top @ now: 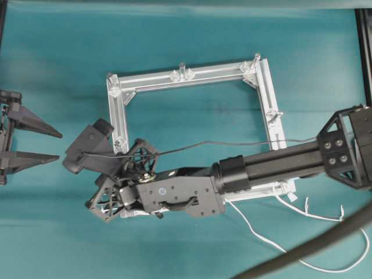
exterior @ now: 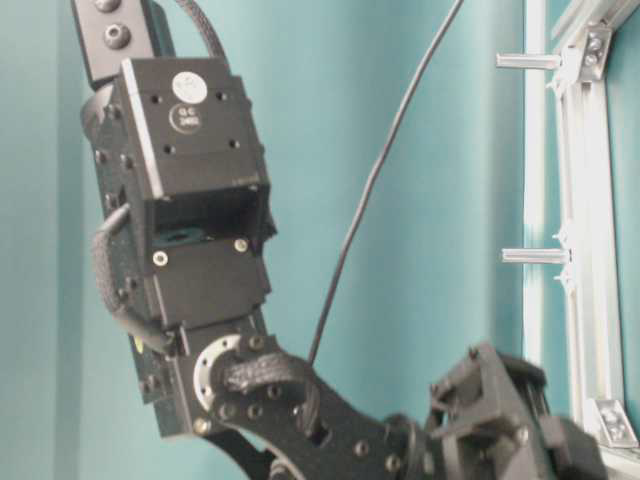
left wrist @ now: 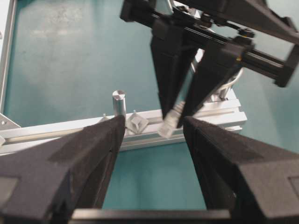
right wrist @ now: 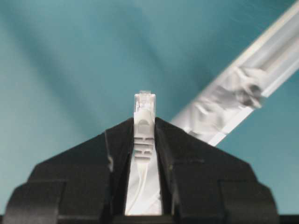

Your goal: Move the cable alternately left and right between 8 pins so it hooks onto each one.

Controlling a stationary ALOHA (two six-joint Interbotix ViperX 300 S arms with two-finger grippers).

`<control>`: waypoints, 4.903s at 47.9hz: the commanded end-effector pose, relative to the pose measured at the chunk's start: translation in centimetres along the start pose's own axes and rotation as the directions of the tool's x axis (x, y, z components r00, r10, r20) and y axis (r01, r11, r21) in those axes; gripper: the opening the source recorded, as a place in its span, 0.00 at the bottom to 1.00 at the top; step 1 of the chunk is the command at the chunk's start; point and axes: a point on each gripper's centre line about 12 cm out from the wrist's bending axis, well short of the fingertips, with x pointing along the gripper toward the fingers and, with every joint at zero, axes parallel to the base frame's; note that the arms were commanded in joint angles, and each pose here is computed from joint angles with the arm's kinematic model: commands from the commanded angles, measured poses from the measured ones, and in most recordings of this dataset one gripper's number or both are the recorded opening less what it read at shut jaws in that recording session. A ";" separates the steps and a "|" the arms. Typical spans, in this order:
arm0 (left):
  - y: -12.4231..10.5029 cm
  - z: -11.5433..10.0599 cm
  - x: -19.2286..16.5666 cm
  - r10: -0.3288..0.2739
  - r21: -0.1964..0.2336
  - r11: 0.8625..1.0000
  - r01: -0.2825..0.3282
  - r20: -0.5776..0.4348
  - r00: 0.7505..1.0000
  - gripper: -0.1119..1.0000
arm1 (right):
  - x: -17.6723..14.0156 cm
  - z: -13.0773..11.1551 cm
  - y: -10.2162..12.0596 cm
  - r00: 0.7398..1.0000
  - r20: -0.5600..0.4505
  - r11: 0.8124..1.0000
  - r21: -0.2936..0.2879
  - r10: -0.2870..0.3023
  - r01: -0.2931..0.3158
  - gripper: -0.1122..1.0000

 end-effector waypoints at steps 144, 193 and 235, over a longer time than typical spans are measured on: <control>-0.1 0.6 0.0 -0.007 0.010 1.000 0.007 0.015 1.000 0.69 | 3.9 16.4 -16.8 0.987 0.154 0.985 0.170 -0.049 0.023 0.24; -0.1 -1.9 -1.6 -0.011 0.015 1.000 0.010 0.033 0.999 0.69 | -1.8 7.2 -12.5 0.956 0.218 0.976 0.050 0.196 -0.211 0.24; -0.2 0.3 -3.7 -0.017 0.015 1.000 0.016 0.104 0.994 0.69 | -4.3 3.7 -9.9 0.877 0.288 0.923 -0.125 0.384 -0.363 0.24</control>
